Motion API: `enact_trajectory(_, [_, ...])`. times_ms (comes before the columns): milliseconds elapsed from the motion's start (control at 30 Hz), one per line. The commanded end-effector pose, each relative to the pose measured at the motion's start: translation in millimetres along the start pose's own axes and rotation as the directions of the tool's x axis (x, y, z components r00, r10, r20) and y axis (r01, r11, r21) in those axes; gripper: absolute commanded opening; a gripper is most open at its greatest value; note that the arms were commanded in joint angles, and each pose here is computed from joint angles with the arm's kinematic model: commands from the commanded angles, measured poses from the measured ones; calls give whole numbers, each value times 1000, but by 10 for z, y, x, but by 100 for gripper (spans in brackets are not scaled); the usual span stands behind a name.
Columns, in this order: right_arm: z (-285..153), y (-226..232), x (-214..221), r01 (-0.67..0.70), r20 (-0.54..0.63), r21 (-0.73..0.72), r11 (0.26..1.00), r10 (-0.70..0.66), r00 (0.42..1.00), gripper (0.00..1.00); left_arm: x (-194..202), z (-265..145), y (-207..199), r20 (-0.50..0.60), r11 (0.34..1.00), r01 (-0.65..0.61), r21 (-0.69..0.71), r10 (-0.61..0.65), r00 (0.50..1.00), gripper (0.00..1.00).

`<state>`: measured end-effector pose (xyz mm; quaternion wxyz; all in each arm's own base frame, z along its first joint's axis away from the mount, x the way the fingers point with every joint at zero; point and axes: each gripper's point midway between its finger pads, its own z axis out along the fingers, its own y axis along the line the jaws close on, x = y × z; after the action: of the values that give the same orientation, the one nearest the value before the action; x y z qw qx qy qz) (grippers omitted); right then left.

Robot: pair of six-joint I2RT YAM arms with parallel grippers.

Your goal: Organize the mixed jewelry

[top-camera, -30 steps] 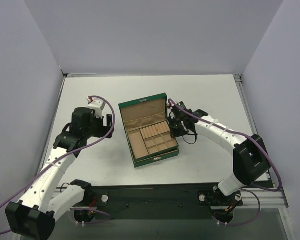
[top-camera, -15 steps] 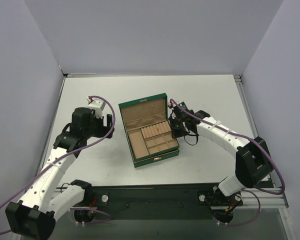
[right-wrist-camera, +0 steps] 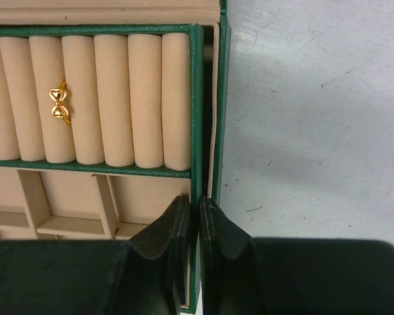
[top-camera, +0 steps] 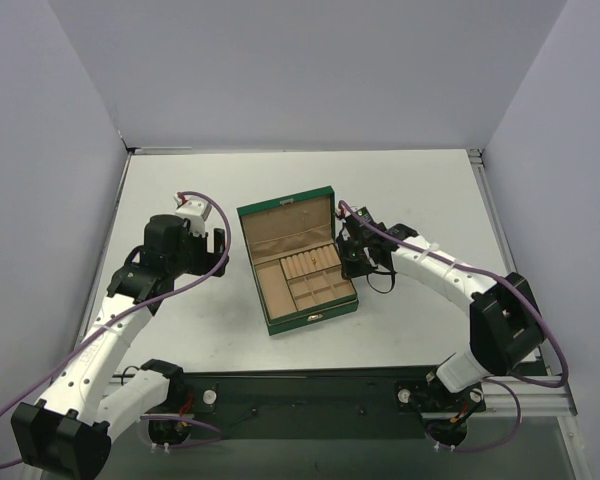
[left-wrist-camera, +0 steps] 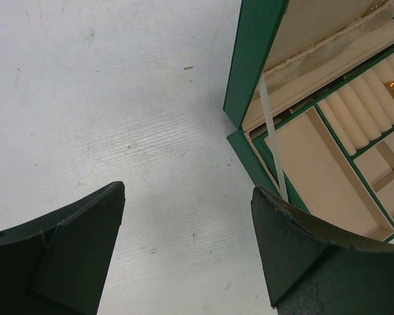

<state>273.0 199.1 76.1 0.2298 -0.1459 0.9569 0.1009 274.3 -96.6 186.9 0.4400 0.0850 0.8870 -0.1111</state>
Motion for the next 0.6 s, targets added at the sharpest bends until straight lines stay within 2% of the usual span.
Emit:
enact_trajectory(0, [26, 91, -29, -22, 11, -23, 999, 23, 1000, 0, -104, 5, -12, 36, 1000, -5, 10, 5, 999, 88])
enact_trajectory(567, [28, -21, -44, -40, 40, 48, 998, 39, 998, 0, -103, 14, -12, 33, 1000, -5, 9, 5, 999, 88])
